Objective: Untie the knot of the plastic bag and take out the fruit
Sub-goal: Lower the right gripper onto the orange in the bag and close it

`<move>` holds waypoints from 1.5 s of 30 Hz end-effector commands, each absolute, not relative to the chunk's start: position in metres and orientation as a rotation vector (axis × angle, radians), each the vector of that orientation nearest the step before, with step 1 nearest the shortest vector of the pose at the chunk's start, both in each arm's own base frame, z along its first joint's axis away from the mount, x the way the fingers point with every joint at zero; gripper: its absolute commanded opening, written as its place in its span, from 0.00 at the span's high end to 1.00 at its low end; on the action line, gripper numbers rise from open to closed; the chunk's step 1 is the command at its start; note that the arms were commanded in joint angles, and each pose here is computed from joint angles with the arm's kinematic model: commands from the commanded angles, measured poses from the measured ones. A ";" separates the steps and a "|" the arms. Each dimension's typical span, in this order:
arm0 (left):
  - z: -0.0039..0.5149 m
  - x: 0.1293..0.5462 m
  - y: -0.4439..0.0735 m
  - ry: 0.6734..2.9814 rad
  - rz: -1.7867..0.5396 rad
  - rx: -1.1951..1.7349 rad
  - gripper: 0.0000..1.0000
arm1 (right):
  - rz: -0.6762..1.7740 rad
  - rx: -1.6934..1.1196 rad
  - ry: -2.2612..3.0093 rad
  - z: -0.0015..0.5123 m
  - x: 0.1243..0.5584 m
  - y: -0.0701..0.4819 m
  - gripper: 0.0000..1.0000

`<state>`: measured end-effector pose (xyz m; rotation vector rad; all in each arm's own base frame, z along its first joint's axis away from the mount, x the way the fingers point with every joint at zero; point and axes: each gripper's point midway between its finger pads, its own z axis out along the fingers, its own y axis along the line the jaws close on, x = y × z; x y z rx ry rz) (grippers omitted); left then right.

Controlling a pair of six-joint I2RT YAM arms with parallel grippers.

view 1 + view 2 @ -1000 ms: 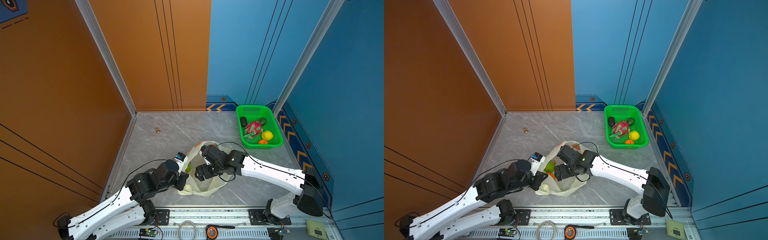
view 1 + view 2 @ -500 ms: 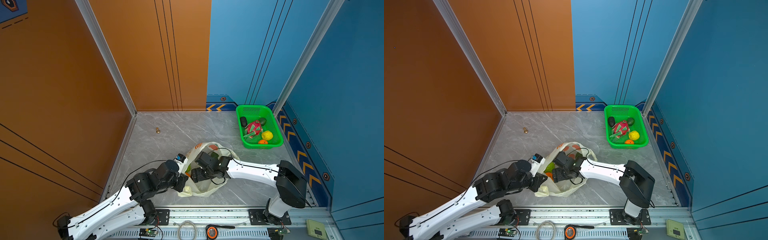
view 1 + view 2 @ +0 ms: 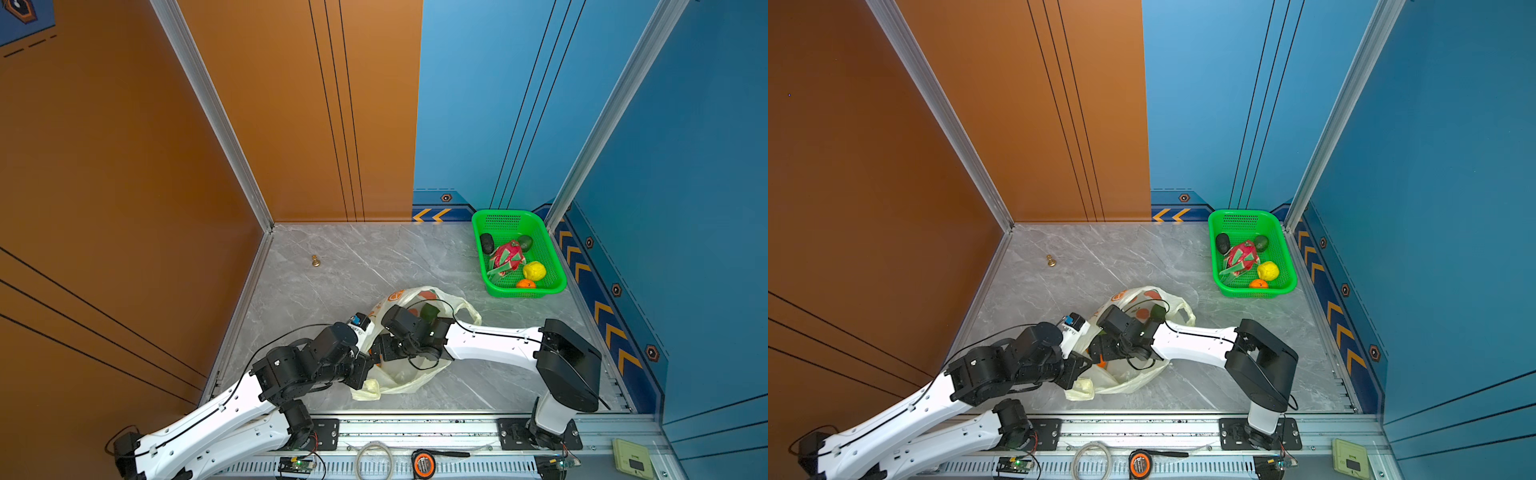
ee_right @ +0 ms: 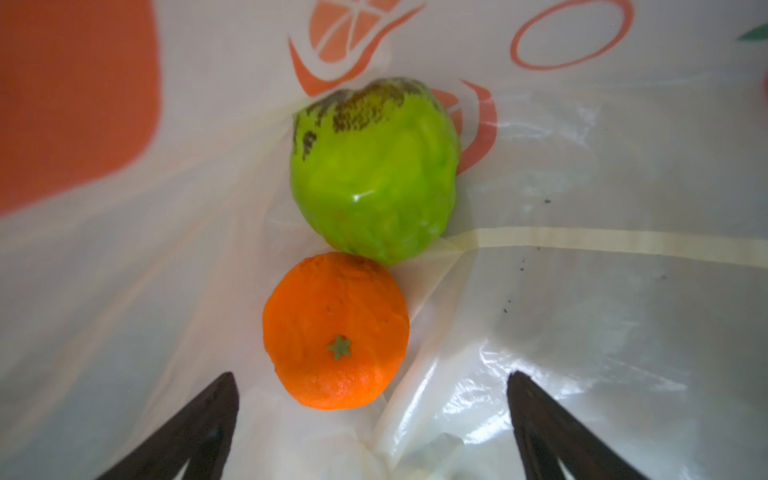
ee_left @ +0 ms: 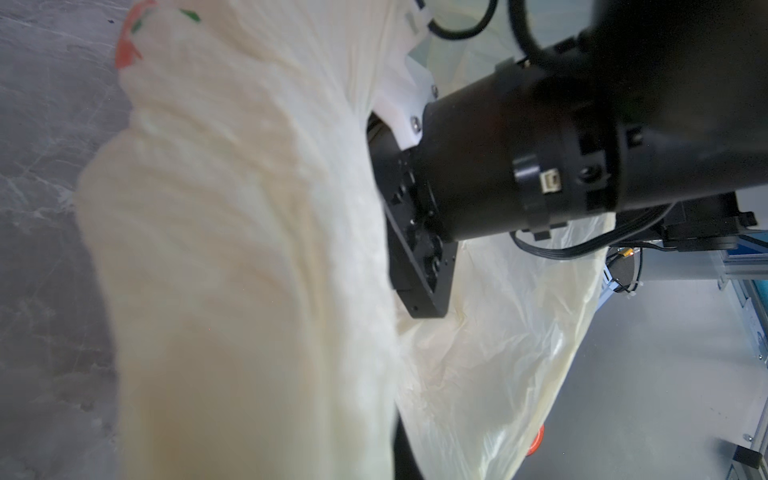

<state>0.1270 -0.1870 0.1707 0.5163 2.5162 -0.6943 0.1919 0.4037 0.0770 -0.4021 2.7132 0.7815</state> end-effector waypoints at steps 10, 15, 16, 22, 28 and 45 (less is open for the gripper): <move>0.159 0.123 -0.180 2.568 -0.668 0.503 1.00 | 0.579 -0.475 2.826 0.037 0.180 0.408 0.02; 0.160 0.123 -0.180 2.566 -0.672 0.502 1.00 | 0.433 -0.389 2.817 0.033 0.192 0.383 0.09; 0.159 0.123 -0.180 2.567 -0.672 0.501 1.00 | 0.406 -0.371 2.809 0.035 0.195 0.378 0.11; 0.157 0.123 -0.181 2.577 -0.669 0.508 1.00 | 0.370 -0.311 2.768 0.048 0.209 0.362 0.13; 0.155 0.123 -0.182 2.590 -0.660 0.509 1.00 | 0.420 -0.329 2.725 0.066 0.217 0.373 0.06; 0.158 0.126 -0.180 2.572 -0.649 0.498 1.00 | 0.587 -0.281 2.660 0.094 0.228 0.398 0.05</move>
